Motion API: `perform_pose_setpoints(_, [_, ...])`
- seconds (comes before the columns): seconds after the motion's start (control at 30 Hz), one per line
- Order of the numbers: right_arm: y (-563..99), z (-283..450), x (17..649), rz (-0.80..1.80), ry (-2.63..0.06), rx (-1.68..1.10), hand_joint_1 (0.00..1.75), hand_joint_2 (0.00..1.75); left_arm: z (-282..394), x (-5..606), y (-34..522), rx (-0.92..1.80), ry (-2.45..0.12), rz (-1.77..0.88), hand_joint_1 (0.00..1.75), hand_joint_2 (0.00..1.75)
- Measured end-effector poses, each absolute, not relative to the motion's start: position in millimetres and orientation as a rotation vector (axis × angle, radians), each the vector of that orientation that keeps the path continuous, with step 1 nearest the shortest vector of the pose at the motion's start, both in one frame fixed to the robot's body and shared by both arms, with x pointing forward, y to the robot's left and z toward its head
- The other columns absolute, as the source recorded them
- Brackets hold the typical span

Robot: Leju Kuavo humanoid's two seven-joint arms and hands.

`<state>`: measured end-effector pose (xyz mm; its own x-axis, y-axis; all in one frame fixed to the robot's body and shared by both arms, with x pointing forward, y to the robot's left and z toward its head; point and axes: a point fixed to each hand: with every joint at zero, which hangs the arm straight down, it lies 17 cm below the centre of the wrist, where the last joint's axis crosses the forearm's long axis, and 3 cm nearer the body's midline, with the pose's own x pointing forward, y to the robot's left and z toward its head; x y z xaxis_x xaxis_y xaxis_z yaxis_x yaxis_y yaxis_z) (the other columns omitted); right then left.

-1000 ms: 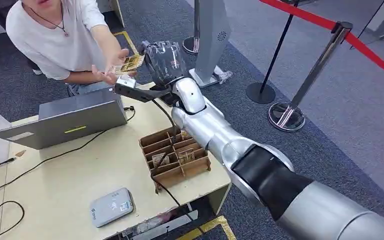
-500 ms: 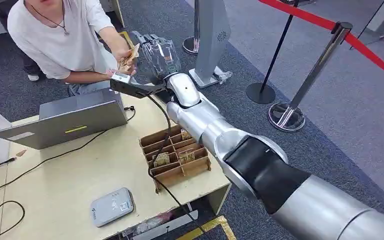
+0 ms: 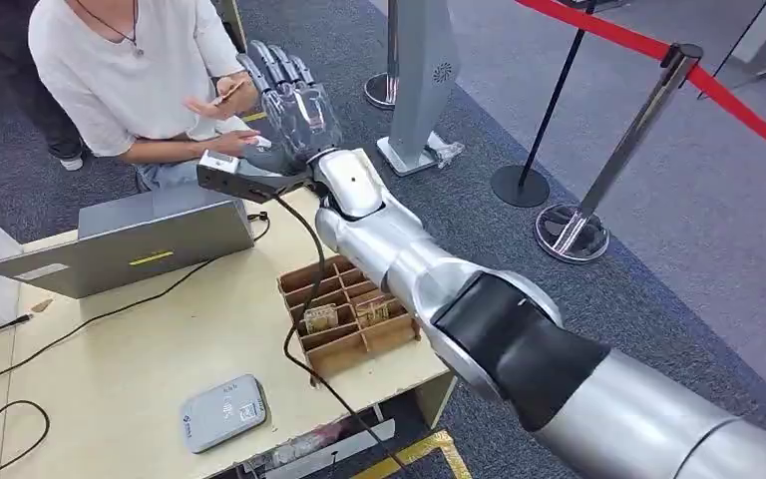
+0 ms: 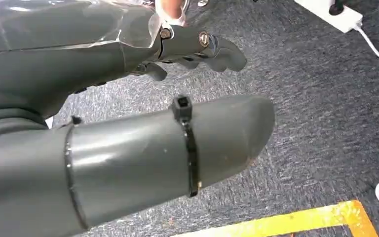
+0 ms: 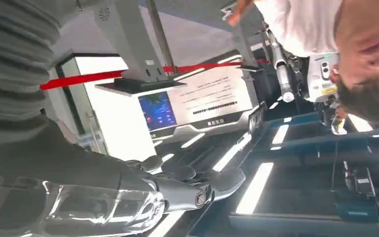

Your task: Pass the card to the sensor for recognition and then transmit it.

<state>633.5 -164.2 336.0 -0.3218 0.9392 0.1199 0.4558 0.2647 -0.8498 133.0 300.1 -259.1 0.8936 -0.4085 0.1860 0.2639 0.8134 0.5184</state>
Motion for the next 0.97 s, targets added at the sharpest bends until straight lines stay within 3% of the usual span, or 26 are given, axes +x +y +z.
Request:
perform_pose_setpoints(0.63, [-115.4, 374.1, 587.0, 0.859, -2.185, -1.132, 0.0, 0.0, -261.6, 115.9, 307.6, 0.513, -0.284, -0.3, 0.0, 0.0])
perform_pose_setpoints(0.87, [-94.2, 384.6, 540.6, 0.693, -2.36, -0.74, 0.0, 0.0, -262.0, 110.4, 308.6, 0.517, -0.282, -0.274, 0.0, 0.0])
perform_pose_setpoints(0.97, [-82.1, 378.9, 513.9, 0.61, -2.401, -0.394, 0.0, 0.0, -261.6, 109.8, 306.6, 0.517, -0.286, -0.25, 0.0, 0.0])
